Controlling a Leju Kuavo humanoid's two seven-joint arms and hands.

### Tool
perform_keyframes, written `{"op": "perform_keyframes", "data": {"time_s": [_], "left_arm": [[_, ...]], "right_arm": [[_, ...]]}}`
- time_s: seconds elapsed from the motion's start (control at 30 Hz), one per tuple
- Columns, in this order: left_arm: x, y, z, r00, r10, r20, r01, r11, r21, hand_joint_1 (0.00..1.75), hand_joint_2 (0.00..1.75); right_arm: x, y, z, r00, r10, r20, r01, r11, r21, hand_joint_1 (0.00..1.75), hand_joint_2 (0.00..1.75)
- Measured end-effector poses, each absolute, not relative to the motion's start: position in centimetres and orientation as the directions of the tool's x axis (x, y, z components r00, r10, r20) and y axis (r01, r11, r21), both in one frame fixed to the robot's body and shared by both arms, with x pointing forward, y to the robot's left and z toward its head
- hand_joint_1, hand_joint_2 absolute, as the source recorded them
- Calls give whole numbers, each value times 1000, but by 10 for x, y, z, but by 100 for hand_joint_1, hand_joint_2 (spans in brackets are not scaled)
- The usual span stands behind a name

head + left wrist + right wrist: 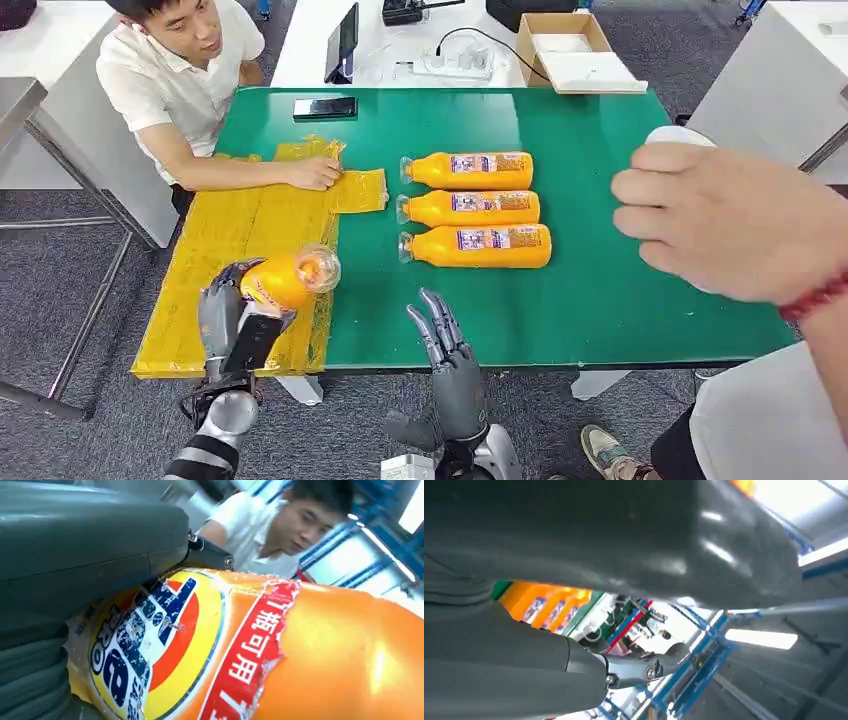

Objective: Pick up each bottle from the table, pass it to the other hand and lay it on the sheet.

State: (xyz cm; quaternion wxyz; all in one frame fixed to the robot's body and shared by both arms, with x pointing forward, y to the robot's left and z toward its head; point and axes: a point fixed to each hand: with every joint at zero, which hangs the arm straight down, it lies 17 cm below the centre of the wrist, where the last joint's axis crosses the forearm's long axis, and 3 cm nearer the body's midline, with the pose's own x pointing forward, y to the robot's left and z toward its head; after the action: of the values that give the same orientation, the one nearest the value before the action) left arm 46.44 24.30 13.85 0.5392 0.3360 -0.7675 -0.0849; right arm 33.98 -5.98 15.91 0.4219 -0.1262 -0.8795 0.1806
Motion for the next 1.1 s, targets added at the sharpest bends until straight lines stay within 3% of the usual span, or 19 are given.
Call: {"op": "perform_keyframes", "data": {"time_s": [0.13, 0.3, 0.47, 0.77, 0.8, 0.83, 0.87, 0.93, 0.97, 1.1], "left_arm": [[495, 231, 129, -126, -801, 585, -356, 587, 727, 175, 175], [540, 210, 83, -20, -893, 449, -78, 449, 890, 175, 175], [558, 213, 68, 25, -933, 359, 28, 360, 933, 175, 175], [566, 219, 45, 87, -941, 328, 178, 339, 924, 171, 175], [566, 220, 45, 88, -941, 326, 181, 337, 924, 98, 175], [566, 220, 44, 88, -942, 324, 183, 335, 924, 87, 175], [566, 220, 43, 90, -942, 323, 188, 335, 923, 89, 175], [565, 220, 40, 99, -938, 332, 210, 346, 914, 10, 175], [565, 221, 38, 103, -937, 333, 218, 348, 912, 0, 175], [562, 217, 33, 96, -929, 357, 246, 370, 896, 0, 175]], "right_arm": [[342, -68, 165, -597, 336, 728, 78, 928, -365, 0, 0], [344, -66, 167, -578, 264, 772, 47, 956, -291, 0, 0], [343, -59, 167, -580, 235, 780, 18, 961, -276, 0, 0], [342, -52, 159, -566, 217, 795, -12, 962, -271, 0, 0], [342, -51, 159, -566, 216, 795, -16, 962, -273, 0, 0], [342, -51, 158, -566, 217, 796, -16, 962, -274, 0, 0], [342, -51, 157, -564, 217, 797, -18, 961, -274, 0, 0], [342, -51, 156, -559, 215, 801, -20, 962, -272, 0, 0], [342, -51, 155, -557, 215, 802, -21, 962, -272, 0, 0], [343, -51, 150, -546, 213, 810, -24, 963, -270, 0, 0]]}}
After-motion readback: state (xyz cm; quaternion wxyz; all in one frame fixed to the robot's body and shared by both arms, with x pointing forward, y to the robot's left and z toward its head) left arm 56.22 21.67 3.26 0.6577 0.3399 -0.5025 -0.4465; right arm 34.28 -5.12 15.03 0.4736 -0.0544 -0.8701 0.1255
